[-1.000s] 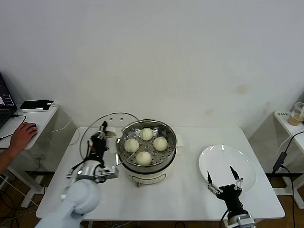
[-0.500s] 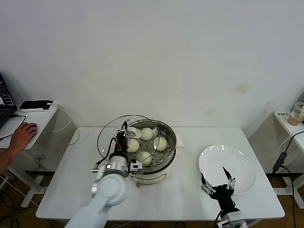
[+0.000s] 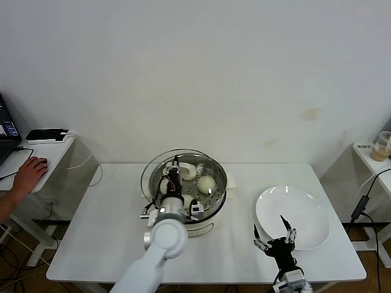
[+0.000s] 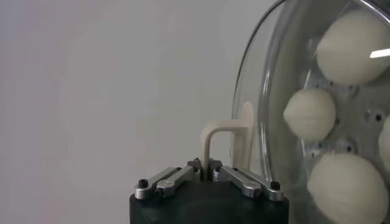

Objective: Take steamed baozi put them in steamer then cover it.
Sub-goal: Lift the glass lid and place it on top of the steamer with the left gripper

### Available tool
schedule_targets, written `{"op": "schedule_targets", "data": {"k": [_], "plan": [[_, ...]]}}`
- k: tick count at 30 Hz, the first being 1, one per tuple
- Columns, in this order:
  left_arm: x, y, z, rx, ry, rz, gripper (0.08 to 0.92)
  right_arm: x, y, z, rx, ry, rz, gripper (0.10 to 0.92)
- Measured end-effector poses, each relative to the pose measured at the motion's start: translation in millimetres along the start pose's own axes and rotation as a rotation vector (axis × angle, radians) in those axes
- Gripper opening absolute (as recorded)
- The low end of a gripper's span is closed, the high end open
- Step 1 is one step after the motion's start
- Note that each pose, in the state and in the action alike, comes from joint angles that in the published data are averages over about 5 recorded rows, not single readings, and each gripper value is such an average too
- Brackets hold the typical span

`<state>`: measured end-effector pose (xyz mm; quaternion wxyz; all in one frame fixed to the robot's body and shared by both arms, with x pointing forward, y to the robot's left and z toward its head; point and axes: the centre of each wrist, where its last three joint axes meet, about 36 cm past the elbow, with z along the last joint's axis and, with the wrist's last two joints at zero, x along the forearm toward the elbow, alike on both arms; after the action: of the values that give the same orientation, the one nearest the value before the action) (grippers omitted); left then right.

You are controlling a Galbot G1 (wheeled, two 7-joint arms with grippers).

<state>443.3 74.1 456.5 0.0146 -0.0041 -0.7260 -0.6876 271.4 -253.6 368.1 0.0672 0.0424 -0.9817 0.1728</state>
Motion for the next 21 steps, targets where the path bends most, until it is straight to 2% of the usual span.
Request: {"op": "schedule_targets", "data": {"k": [7,21], "plan": [[-4.9,-3.5,-17.2,0.002,-0.007,0.011,0.141,0.9,1.9,1.4,0.007,0.008,-0.004,0.823],[-11.8,-16.3,-27.0,-0.017,0.005,0.034,0.141,0.7,4.0,2.5,0.012,0.006,-0.016,0.823]]}}
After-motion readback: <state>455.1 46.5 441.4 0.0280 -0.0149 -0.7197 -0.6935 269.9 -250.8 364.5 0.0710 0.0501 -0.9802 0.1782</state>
